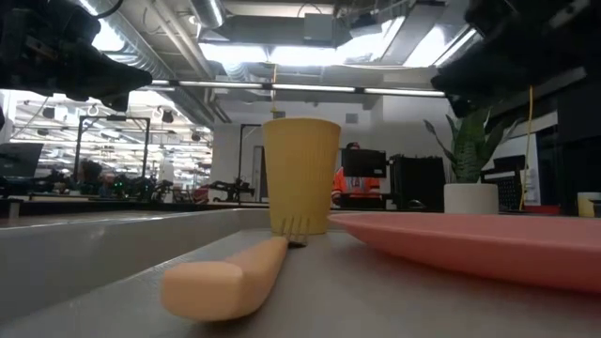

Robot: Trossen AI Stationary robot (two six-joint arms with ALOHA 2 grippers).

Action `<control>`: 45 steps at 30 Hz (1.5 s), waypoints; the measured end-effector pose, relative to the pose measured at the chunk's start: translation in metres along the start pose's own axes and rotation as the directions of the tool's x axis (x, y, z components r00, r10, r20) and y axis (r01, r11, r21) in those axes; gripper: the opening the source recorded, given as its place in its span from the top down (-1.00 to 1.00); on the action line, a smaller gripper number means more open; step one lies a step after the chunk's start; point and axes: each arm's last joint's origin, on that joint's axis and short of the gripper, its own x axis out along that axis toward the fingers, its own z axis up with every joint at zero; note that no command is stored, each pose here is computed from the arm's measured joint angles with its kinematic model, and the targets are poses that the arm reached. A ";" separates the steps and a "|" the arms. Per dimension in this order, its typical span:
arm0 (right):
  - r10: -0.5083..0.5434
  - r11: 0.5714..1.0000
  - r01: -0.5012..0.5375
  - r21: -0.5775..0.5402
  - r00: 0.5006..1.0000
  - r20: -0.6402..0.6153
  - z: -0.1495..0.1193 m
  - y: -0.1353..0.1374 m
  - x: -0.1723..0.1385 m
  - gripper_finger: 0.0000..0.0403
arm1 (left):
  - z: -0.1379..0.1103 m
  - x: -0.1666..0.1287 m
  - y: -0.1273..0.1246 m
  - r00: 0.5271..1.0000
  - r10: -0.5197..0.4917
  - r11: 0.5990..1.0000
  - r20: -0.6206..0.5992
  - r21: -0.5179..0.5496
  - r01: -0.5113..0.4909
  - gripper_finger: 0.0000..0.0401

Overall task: Pick and place plate/cup/fork/spoon on tray
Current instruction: Return to home position

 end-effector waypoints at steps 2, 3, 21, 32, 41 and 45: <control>-0.005 1.000 0.004 0.008 1.000 0.027 -0.010 -0.006 -0.008 0.55 | 0.000 0.000 0.000 1.000 0.000 1.000 0.000 0.000 0.000 1.00; -0.005 1.000 0.005 0.011 0.999 0.047 -0.015 -0.010 -0.013 0.55 | 0.000 0.000 0.000 1.000 0.000 1.000 0.000 0.000 0.000 1.00; 0.136 0.991 -0.136 -0.015 0.976 0.171 -0.052 -0.023 -0.063 0.55 | 0.000 0.000 0.000 1.000 -0.001 1.000 0.000 0.000 0.001 1.00; -0.018 0.999 0.011 0.043 0.985 0.170 -0.060 -0.028 -0.081 0.55 | 0.000 0.000 0.000 1.000 0.000 1.000 0.000 0.000 0.000 1.00; -0.032 0.999 0.036 -0.014 0.982 0.188 -0.058 -0.029 -0.083 0.55 | 0.000 0.000 0.000 1.000 0.000 1.000 0.000 0.000 0.000 1.00; -0.044 0.999 0.047 -0.010 0.982 0.182 -0.059 -0.030 -0.082 0.55 | 0.000 0.000 0.000 1.000 0.000 1.000 0.000 0.000 0.000 1.00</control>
